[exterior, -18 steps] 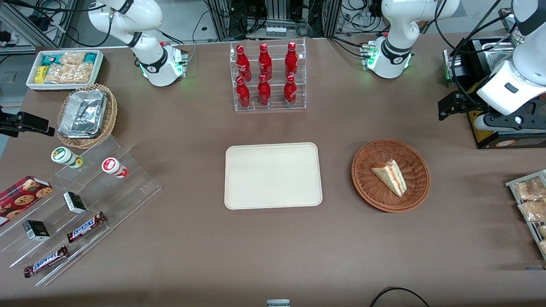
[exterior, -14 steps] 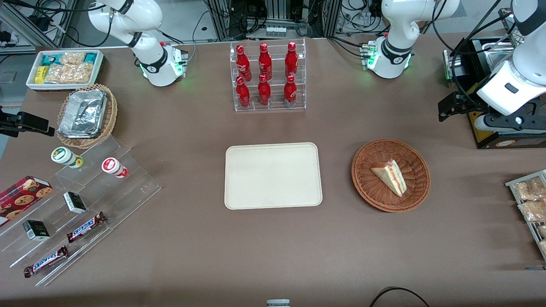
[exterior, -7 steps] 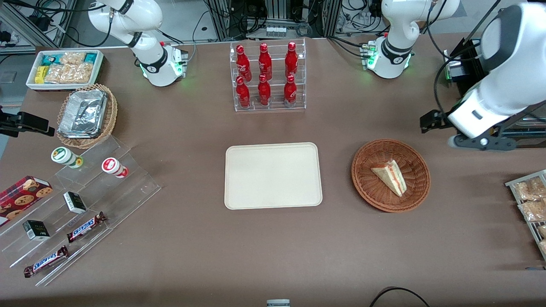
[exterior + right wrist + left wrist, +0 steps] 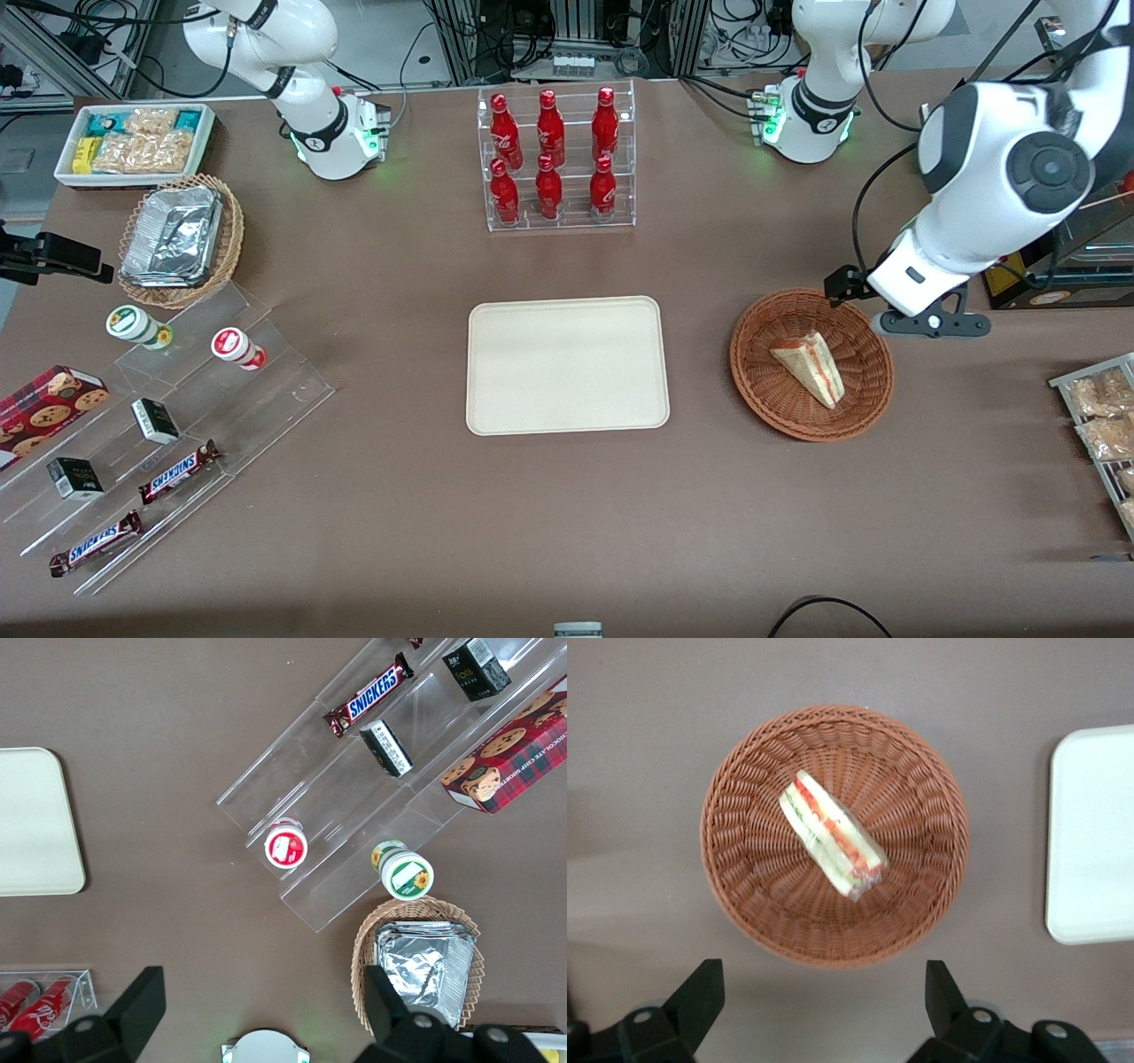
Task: Place sandwich from basket to tray
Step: 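Move the left gripper over the wrapped sandwich in the wicker basket, then lower the left gripper onto the sandwich and close on it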
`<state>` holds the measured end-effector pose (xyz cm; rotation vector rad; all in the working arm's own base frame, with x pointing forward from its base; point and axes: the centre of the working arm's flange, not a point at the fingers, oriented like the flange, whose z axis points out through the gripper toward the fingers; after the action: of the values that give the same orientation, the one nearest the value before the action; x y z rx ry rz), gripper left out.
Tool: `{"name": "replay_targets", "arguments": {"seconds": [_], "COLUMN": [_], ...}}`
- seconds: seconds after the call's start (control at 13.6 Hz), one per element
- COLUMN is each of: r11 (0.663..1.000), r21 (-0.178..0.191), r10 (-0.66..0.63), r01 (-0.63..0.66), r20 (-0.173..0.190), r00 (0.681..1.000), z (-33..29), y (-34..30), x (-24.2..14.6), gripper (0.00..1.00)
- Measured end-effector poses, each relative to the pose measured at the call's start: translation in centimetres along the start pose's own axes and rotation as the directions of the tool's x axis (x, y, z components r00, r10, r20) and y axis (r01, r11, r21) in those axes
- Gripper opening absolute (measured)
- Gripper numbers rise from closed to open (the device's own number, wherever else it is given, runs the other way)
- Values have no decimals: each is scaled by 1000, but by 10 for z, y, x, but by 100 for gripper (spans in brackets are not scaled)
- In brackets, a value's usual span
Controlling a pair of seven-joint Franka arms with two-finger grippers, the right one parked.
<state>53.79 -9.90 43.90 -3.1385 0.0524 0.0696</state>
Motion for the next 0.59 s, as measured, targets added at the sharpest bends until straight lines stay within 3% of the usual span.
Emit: {"name": "replay_targets", "arguments": {"seconds": [0.29, 0.59], "r11": [990, 937], "r21": [-19, -66], "r10": [-140, -350], "r01": [139, 344], "r20": [-72, -123], "r00": [987, 929], "z": [42, 63], "y": [3, 7], "x": [-15, -22], "gripper": [100, 100]}}
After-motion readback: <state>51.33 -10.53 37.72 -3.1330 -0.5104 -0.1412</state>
